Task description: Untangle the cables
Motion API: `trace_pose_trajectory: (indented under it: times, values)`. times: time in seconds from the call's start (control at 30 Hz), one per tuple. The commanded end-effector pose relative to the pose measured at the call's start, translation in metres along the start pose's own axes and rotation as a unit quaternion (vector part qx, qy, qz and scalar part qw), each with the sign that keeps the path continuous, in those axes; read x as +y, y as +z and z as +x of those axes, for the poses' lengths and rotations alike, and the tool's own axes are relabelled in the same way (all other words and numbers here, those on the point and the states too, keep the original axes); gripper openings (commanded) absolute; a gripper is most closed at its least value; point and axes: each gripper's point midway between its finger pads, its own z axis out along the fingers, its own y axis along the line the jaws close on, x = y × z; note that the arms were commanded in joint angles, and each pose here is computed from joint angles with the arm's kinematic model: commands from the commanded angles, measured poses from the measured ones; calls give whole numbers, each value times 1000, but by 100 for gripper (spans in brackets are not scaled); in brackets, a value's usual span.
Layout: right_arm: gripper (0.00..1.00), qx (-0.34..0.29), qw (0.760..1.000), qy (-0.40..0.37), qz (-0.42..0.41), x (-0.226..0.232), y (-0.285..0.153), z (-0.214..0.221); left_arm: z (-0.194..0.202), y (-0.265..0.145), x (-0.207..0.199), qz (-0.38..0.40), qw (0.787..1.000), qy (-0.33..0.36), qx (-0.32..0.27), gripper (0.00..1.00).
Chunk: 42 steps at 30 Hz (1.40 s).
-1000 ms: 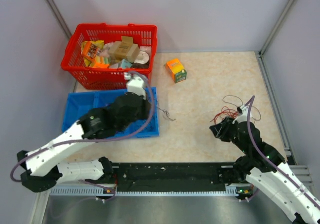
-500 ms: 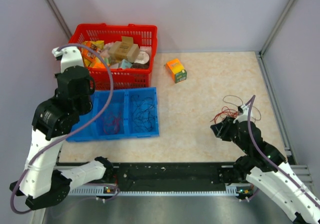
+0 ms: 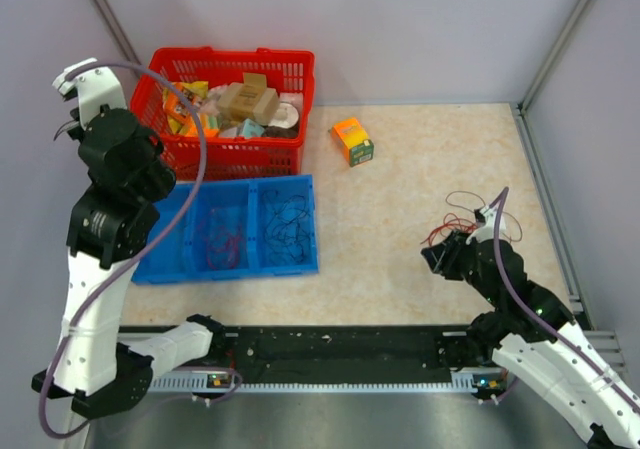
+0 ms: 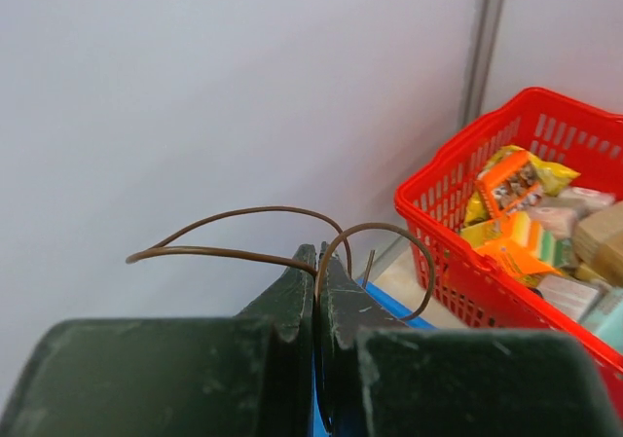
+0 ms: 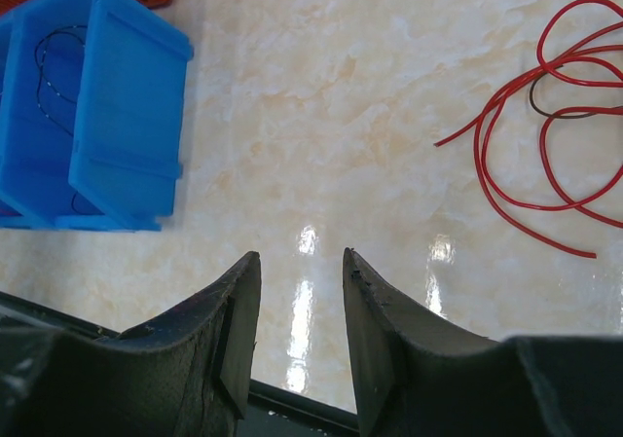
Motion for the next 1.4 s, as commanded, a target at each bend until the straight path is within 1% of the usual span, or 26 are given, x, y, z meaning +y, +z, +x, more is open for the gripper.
trace_pose_trajectory:
  times: [0.0, 0.07, 0.13, 0.2, 0.27, 0.33, 0.4, 0.43, 0.5, 0.53, 0.57, 0.63, 0.83, 0.9, 1.0, 1.07, 1.1, 1.13, 1.2, 1.27, 1.33, 1.37]
  values:
    - [39, -17, 1000, -9, -18, 12, -5, -14, 2, 21, 0, -54, 999, -5, -6, 0]
    - [39, -14, 1000, -10, -18, 12, -5, -13, 13, 30, -1, -74, 997, 0, -9, 0]
    - [39, -10, 1000, -12, -21, 13, -5, -12, 39, 38, -12, -63, 998, 6, 6, 0]
    - [39, -9, 1000, -13, -23, 14, -5, -11, 77, 44, -31, -28, 998, -26, 50, 0]
    - [39, -8, 1000, -13, -26, 14, -6, -11, 124, 49, -43, -13, 995, -28, 98, 0]
    - [39, -6, 1000, -9, -26, 14, -5, -10, 177, 53, -52, -1, 988, -30, 151, 0]
    - [39, -5, 1000, -9, -25, 14, -5, -9, 221, 51, -56, 7, 978, -46, 202, 0]
    - [39, -5, 1000, -9, -25, 13, -5, -9, 233, 50, -56, 8, 974, -57, 217, 0]
    - [39, -2, 1000, -8, -25, 13, -4, -7, 243, 52, -53, 3, 971, -77, 225, 0]
    - [39, -2, 1000, -8, -27, 14, -4, -7, 245, 51, -53, 5, 970, -85, 226, 0]
    - [39, -1, 1000, -7, -26, 13, -4, -7, 243, 55, -46, -8, 970, -96, 225, 0]
    - [39, 0, 1000, -8, -25, 13, -3, -6, 238, 56, -42, -13, 970, -111, 218, 0]
    - [39, 8, 1000, -7, -18, 13, 0, -4, 205, 58, -40, -1, 972, -144, 187, 0]
    - [39, 11, 1000, -7, -18, 13, 1, -3, 205, 59, -43, 6, 970, -156, 188, 0]
    - [39, 13, 1000, -5, -19, 13, 1, -2, 221, 62, -50, 14, 962, -169, 214, 0]
    - [39, 15, 1000, -4, -23, 15, 0, -1, 241, 66, -49, 11, 953, -185, 241, 0]
    - [39, 16, 1000, -2, -26, 16, 0, -1, 252, 70, -39, -8, 947, -198, 253, 4]
    - [39, 17, 999, 0, -27, 16, 0, 0, 263, 71, -35, -19, 941, -211, 265, 16]
    - [39, 19, 999, 2, -28, 16, 0, 0, 278, 71, -25, -43, 930, -235, 280, 32]
    - [39, 20, 999, 5, -29, 17, 0, 1, 284, 67, -29, -36, 924, -250, 287, 55]
    - [39, 22, 999, 8, -29, 17, 0, 2, 289, 60, -34, -22, 918, -265, 295, 73]
    - [39, 22, 999, 9, -29, 17, 0, 2, 291, 56, -36, -16, 914, -271, 300, 80]
